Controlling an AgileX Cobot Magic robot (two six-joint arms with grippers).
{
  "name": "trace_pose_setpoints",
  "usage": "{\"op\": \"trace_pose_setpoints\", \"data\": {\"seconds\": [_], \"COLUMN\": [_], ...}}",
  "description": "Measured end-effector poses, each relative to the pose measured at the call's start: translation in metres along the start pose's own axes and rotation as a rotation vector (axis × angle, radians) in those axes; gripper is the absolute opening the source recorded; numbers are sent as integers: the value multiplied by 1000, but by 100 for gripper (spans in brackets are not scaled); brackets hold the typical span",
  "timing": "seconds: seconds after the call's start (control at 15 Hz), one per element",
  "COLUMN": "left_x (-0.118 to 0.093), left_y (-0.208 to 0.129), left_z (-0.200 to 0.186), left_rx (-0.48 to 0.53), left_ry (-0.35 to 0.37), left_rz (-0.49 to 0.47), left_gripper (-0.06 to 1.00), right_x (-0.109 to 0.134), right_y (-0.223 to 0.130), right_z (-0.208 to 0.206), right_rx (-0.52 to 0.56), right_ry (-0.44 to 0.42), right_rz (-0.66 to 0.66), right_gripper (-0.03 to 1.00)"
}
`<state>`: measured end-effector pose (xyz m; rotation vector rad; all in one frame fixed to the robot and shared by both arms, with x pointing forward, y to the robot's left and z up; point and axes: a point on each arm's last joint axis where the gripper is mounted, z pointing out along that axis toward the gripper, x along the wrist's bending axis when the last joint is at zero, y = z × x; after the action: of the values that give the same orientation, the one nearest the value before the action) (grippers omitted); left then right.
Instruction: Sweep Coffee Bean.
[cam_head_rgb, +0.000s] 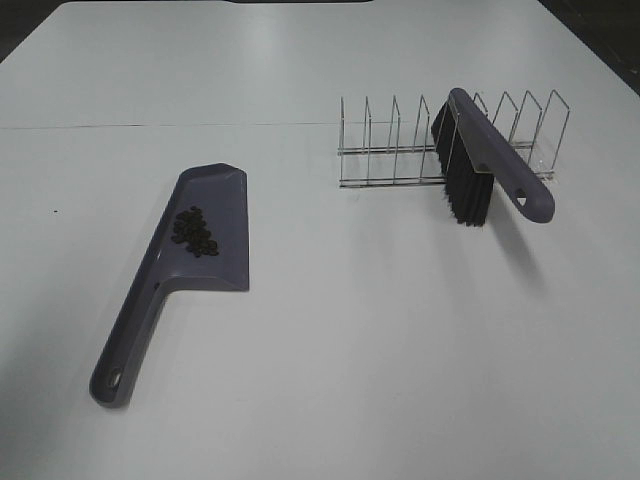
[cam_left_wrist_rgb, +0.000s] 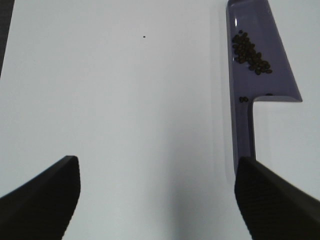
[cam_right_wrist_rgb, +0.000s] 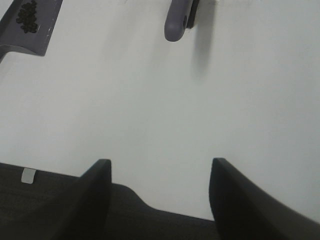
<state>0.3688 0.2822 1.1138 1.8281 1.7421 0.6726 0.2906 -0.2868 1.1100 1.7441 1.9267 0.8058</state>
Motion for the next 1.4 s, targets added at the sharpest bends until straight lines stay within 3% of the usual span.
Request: {"op": "trace_pose_setpoints", "data": {"seconds": [0.4,0.53,0.93,1.13,1.4], "left_x": [15,17,15,11,10], "left_y": [-62,-90,-131,-142,-143], "left_z": [-37,-49,-52,-51,-51], "left_rx": [-178,-204,-313,-349,-347], "left_ry": [0,-41,-142,-199,-210], "left_rz": [23,31,6,46,56], "left_gripper": [76,76,76,76,76], "right_x": [-6,-8,-10,-10,-11], "right_y": [-59,-88,-96,-96,-91], "right_z": [-13,-14,6,9,17], "right_rx": [-179,-280,-213,-210,-275], "right_ry": [-49,-53,-59,-59,-57], "right_rz": [-49,-52,-31,-30,-33], "right_gripper": [53,53,53,53,53]}}
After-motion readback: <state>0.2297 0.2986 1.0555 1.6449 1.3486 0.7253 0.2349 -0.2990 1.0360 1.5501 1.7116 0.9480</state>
